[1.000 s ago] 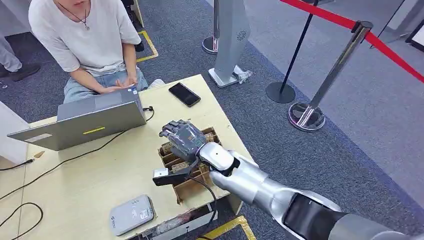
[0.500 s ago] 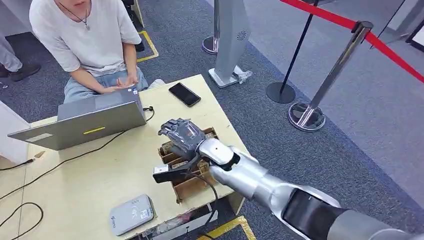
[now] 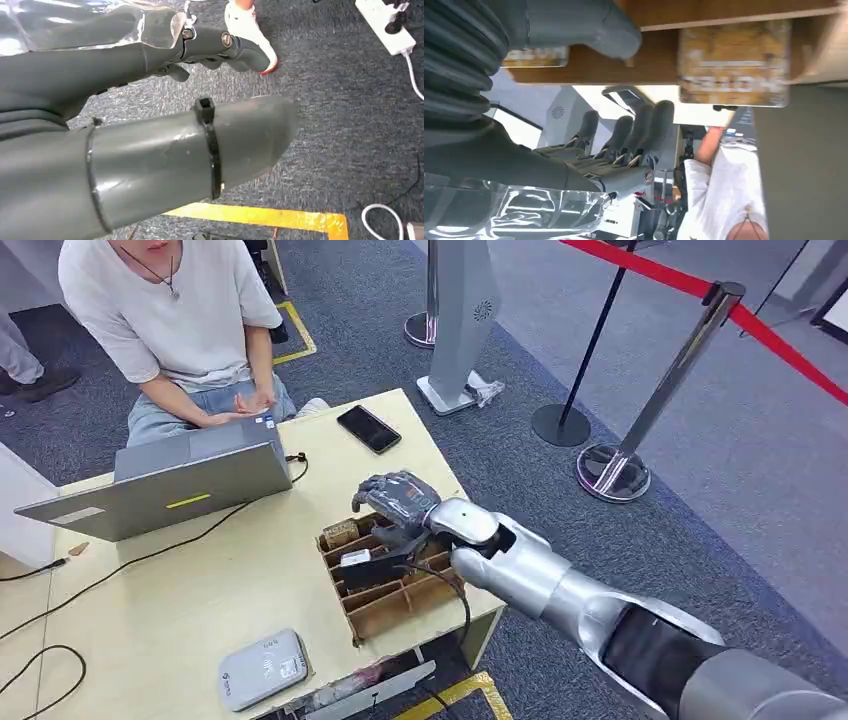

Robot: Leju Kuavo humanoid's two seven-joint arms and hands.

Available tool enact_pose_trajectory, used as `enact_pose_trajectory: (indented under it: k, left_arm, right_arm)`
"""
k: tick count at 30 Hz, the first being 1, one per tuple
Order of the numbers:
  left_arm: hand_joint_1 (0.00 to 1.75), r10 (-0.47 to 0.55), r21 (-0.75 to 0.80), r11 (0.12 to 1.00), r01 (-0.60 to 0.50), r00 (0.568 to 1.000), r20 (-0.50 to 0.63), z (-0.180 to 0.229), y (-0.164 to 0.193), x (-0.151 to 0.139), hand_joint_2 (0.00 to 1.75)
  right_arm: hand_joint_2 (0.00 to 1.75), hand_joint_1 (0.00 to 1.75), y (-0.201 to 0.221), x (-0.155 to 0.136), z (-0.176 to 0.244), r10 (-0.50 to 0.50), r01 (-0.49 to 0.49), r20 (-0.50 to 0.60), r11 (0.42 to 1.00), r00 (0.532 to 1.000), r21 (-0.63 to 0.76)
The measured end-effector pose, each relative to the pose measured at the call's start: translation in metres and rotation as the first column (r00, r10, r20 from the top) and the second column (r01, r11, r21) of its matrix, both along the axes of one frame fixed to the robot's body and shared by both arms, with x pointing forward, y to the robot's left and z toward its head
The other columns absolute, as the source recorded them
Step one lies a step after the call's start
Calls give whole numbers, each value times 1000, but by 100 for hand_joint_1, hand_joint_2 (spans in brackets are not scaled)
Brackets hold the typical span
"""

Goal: Pass the card to the sensor for recognition and then transmit it.

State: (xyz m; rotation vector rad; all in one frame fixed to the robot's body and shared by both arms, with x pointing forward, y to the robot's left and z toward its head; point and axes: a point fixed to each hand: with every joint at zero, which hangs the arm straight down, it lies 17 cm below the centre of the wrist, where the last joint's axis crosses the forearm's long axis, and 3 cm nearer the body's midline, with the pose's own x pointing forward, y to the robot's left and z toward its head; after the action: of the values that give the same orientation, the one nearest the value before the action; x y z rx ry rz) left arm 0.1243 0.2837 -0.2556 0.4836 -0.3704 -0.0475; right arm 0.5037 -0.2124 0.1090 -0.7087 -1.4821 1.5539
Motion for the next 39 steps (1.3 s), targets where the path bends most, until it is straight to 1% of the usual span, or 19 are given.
enact_pose_trajectory:
  k: [3,4,5,10,12,13,15,19,24,39]
  left_arm:
    - [0,6,-35,999,-8,999,-32,-3,-6,-1,0]
    - [0,8,-39,999,-9,999,-35,-3,-7,1,0]
    - [0,8,-43,999,-9,999,-34,-3,-7,3,0]
    - [0,7,-44,999,-9,999,-32,-3,-7,5,0]
    - [0,7,-44,999,-9,1000,-30,-2,-7,6,0]
    - [0,7,-44,999,-9,1000,-30,-2,-7,6,0]
    - [0,9,-45,999,-11,1000,-30,-2,-7,6,0]
    - [0,10,-45,999,-11,1000,-30,-2,-8,6,0]
    - [0,10,-45,999,-12,1000,-30,-2,-8,7,0]
    - [0,14,-49,999,-16,999,-35,-2,-9,7,0]
  right_arm:
    - [175,96,-3,4,6,2,-2,-2,1000,1000,-7]
    - [175,87,-3,6,9,3,-3,1,1000,1000,-6]
    - [175,86,-2,7,12,5,-5,3,1000,1000,-3]
    - [175,86,-1,9,15,8,-8,7,1000,1000,-6]
    - [175,80,0,10,16,11,-11,10,1000,1000,-7]
    - [175,80,1,10,18,13,-13,11,1000,1000,-9]
    - [175,70,7,14,26,31,-31,19,1000,999,-5]
    - [175,72,14,16,36,53,-53,28,999,998,2]
    - [175,70,22,17,40,74,-74,30,997,997,0]
    - [175,77,36,8,17,114,-115,-18,992,993,-47]
